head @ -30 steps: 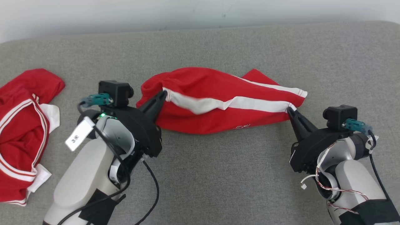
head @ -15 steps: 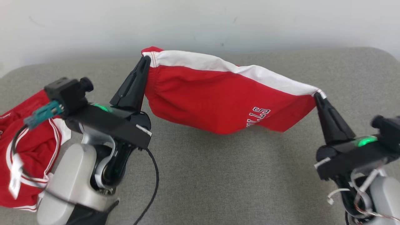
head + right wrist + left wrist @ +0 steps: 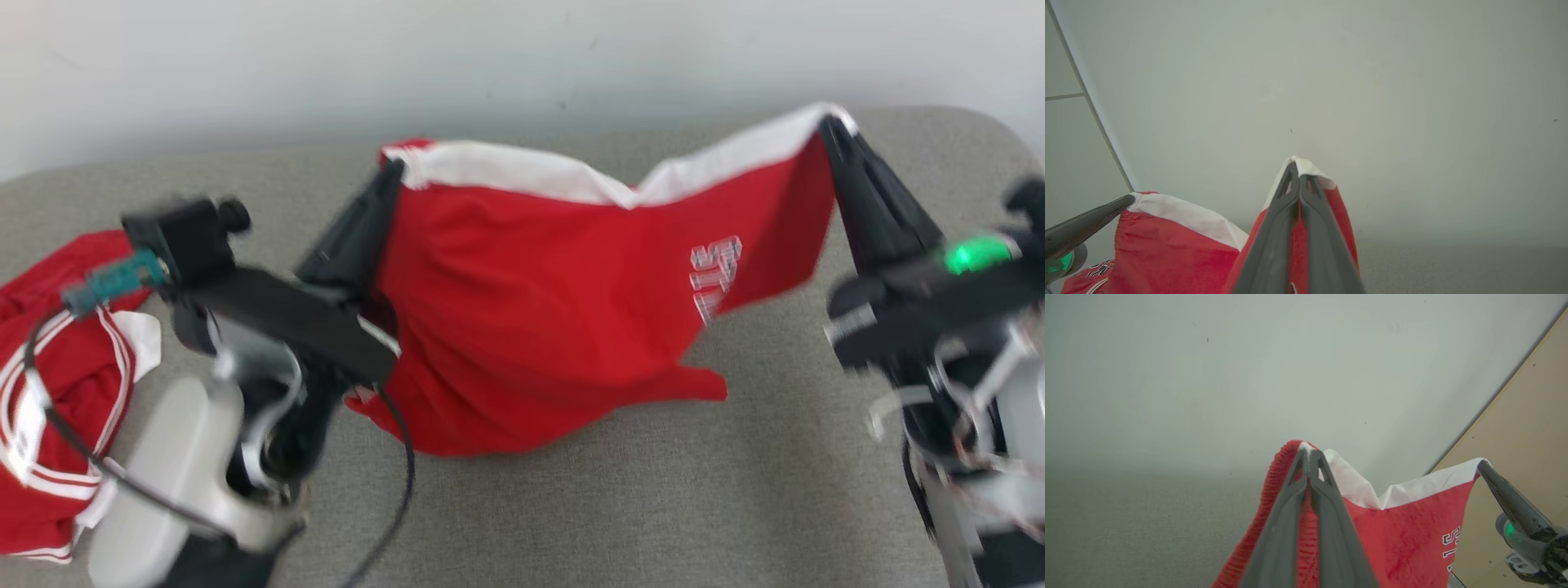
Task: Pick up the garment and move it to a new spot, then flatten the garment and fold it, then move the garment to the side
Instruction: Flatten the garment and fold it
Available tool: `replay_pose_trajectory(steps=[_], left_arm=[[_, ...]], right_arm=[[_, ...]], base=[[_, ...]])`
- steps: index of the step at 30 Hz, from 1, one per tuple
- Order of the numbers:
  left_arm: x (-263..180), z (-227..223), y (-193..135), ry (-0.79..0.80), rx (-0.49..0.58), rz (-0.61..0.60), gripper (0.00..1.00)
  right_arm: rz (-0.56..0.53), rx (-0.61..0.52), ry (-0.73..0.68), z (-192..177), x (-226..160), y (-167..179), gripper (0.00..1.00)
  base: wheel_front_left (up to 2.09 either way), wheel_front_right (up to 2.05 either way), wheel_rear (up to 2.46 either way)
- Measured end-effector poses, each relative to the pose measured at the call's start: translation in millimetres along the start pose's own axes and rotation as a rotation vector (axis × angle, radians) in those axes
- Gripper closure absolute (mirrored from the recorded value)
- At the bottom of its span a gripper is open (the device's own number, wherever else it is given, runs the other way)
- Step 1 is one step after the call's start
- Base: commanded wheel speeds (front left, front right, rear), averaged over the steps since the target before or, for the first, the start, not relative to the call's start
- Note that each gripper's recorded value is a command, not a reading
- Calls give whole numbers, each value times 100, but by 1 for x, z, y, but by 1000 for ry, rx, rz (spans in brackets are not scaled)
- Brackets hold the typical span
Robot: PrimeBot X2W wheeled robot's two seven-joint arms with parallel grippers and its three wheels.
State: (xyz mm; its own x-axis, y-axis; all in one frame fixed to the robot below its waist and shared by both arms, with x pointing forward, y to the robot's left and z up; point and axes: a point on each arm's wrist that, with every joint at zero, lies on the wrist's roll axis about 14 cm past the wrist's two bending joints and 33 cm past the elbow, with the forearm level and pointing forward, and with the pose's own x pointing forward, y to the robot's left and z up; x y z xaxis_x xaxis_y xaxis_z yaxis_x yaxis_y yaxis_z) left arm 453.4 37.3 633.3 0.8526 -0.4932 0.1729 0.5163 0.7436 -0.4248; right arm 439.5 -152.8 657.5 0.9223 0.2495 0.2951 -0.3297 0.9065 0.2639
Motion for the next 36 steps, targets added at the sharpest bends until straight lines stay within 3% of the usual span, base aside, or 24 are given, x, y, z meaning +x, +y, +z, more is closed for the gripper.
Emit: replay_pose_trajectory(steps=[3, 6, 8, 9, 10, 13, 15, 17, 22, 25, 29, 36], left_arm=[[24, 2, 30, 17, 44, 81, 100], [60, 37, 45, -65, 106, 116, 100], [85, 69, 32, -156, 127, 81, 100], [101, 101, 9, -270, 117, 14, 100], [106, 114, -5, -319, 109, -31, 100], [109, 126, -18, -373, 50, -117, 100], [108, 110, -8, -339, 53, -115, 100], [104, 74, 10, -255, 48, -86, 100], [63, -64, 86, 99, 23, 82, 100], [29, -121, 124, 256, 13, 178, 100], [24, -140, 135, 289, 11, 200, 100], [36, -142, 120, 228, -2, 158, 100]], right_arm=[[-9, 18, 41, -11, 39, -3, 100], [-24, -4, -13, 12, 87, -5, 100], [-35, -53, -120, 49, 109, -10, 100], [-41, -90, -250, 89, 119, -14, 100], [-39, -112, -304, 105, 120, -15, 100], [-3, -179, -353, 118, 122, -14, 100], [20, -209, -312, 101, 122, -13, 100], [38, -222, -206, 61, 118, -14, 100], [3, -126, 228, -97, 65, -33, 100], [1, -37, 389, -155, 33, -24, 100], [-24, -16, 437, -170, 16, -29, 100], [-85, -81, 440, -163, -11, -60, 100]], base=[[0, 0, 0], [0, 0, 0], [0, 0, 0], [0, 0, 0], [0, 0, 0], [0, 0, 0], [0, 0, 0], [0, 0, 0], [0, 0, 0], [0, 0, 0], [0, 0, 0], [0, 0, 0]])
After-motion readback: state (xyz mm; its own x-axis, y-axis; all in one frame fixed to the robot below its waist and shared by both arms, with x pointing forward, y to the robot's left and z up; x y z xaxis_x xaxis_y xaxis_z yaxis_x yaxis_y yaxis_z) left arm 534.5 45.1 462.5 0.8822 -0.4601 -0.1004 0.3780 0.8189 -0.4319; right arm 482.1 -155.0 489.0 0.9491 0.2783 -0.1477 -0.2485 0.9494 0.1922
